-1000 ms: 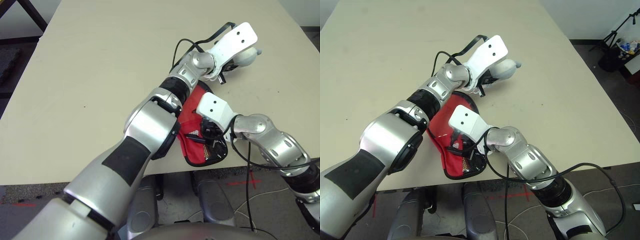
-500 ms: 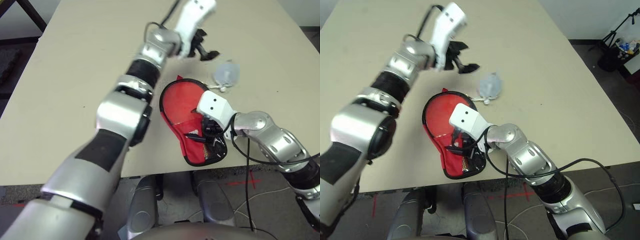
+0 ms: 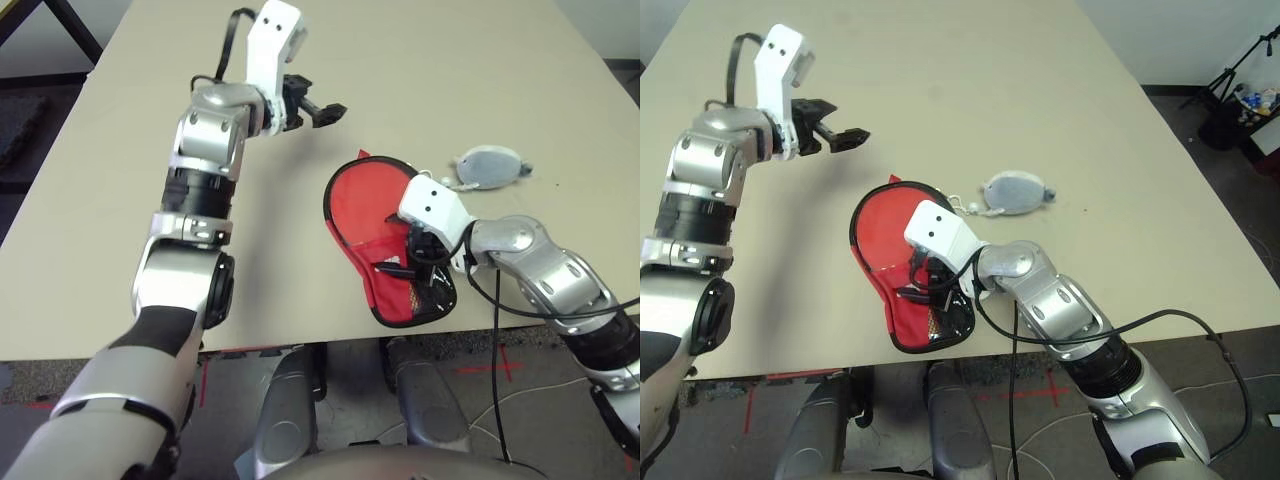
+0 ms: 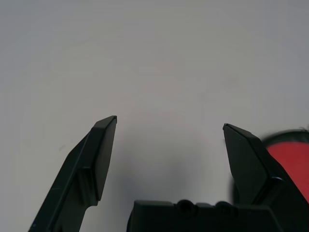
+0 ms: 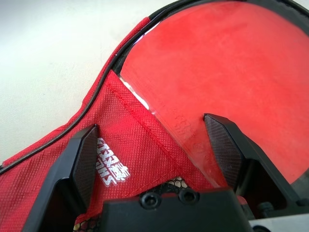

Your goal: Store the ping-pong paddle in its case and zip it.

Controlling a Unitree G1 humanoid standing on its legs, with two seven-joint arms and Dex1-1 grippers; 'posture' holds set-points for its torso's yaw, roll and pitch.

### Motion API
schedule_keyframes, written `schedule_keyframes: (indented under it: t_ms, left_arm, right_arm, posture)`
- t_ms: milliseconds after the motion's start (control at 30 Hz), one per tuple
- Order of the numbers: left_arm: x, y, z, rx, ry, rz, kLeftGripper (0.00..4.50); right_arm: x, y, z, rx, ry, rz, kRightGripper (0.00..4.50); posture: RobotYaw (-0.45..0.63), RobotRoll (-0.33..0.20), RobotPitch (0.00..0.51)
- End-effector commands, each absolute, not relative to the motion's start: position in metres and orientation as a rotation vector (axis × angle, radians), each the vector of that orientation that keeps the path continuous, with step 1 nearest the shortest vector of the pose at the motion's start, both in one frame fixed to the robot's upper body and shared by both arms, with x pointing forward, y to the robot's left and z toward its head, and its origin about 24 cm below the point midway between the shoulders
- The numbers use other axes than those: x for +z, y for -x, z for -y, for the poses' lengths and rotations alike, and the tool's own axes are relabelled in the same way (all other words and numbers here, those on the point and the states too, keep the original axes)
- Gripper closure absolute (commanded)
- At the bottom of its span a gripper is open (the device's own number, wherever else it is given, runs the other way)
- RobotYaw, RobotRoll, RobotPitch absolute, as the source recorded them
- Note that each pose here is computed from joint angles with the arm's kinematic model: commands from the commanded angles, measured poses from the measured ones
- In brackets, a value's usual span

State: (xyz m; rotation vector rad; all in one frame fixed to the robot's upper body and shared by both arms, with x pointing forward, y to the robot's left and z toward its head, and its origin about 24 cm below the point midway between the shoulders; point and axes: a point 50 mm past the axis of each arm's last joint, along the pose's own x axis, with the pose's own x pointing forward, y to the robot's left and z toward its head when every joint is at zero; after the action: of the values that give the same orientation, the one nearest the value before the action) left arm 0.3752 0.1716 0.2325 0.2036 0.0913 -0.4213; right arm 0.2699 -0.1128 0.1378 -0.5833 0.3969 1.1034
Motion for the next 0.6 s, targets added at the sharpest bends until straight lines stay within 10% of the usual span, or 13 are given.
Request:
schedule_keyframes:
  t_ms: [33,333,600]
  left_arm:
    - [0.196,-0.36,-0.189,-0.276,-0.099,-0.18,0.01]
    - [0.127,-0.337,-0.191,-0.197,-0.042,-0.346,0.01]
    - [0.194,-0.363,-0.145,-0.378,0.019,-0.086,0.01]
  right_arm:
    - [0.103,-0.27,0.126,1.071,0.535,-0.588,0.0]
    - [0.103,-0.278,0.139,1.023,0.509,-0.59,0.0]
    - [0.112,-0.296,0.15,0.985,0.474,-0.555,0.0]
  posture:
    - [0.02,0.0,0.236]
    - [0.02,0.0,0.249]
    - [0.01,0.0,0.256]
